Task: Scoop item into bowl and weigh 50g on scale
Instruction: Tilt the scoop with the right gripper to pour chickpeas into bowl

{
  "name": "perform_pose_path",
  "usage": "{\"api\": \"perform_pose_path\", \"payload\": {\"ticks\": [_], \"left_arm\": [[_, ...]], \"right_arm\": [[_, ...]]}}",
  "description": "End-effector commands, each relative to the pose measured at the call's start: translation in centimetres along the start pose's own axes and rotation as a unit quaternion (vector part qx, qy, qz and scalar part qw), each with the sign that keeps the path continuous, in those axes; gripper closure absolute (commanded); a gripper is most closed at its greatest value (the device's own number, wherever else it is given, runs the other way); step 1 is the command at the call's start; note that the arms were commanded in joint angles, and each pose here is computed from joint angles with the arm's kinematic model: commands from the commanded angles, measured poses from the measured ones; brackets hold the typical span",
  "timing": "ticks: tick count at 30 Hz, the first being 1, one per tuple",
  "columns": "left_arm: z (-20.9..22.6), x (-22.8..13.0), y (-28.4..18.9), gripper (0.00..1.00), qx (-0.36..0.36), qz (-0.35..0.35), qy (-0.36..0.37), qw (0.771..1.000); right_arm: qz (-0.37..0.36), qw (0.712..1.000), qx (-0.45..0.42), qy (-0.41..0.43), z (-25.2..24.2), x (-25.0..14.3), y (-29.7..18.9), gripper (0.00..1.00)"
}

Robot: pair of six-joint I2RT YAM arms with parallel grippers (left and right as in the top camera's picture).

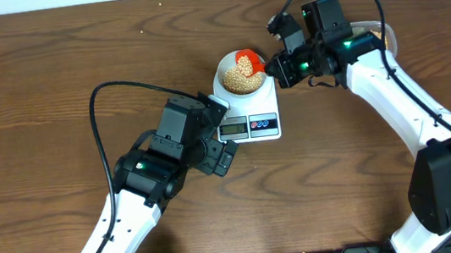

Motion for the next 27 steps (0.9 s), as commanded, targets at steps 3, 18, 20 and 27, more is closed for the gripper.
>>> {"api": "perform_pose_path", "payload": {"ticks": [3, 18, 20, 27], "left_arm": [[0.17, 0.27, -0.05, 0.02, 0.005, -0.002, 0.006, 1.0], [0.17, 0.27, -0.05, 0.02, 0.005, -0.002, 0.006, 1.0], [0.17, 0.27, -0.05, 0.02, 0.005, -0.002, 0.006, 1.0], [0.17, 0.27, -0.05, 0.02, 0.005, -0.002, 0.006, 1.0]], "right_arm": [[-0.002, 0.998, -0.006, -0.062, 1.55, 0.03, -0.38, 0.99], [0.007, 0.994, -0.039, -0.1, 1.99, -0.21, 0.05, 0.99], [0.006, 0.994, -0.039, -0.106, 1.99, -0.18, 0.05, 0.99], [0.007, 0.991, -0.039, -0.13, 1.99, -0.18, 0.05, 0.99]]}}
Point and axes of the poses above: each gripper's point midway between its finger pads, its own y axis out along the fingers, its own z axis along the line the jaws close on, x = y × z, the point moved 10 cm from there along -y, back along the fingers, and after that the axes turned 6 degrees about y, right-handed, at the moved point
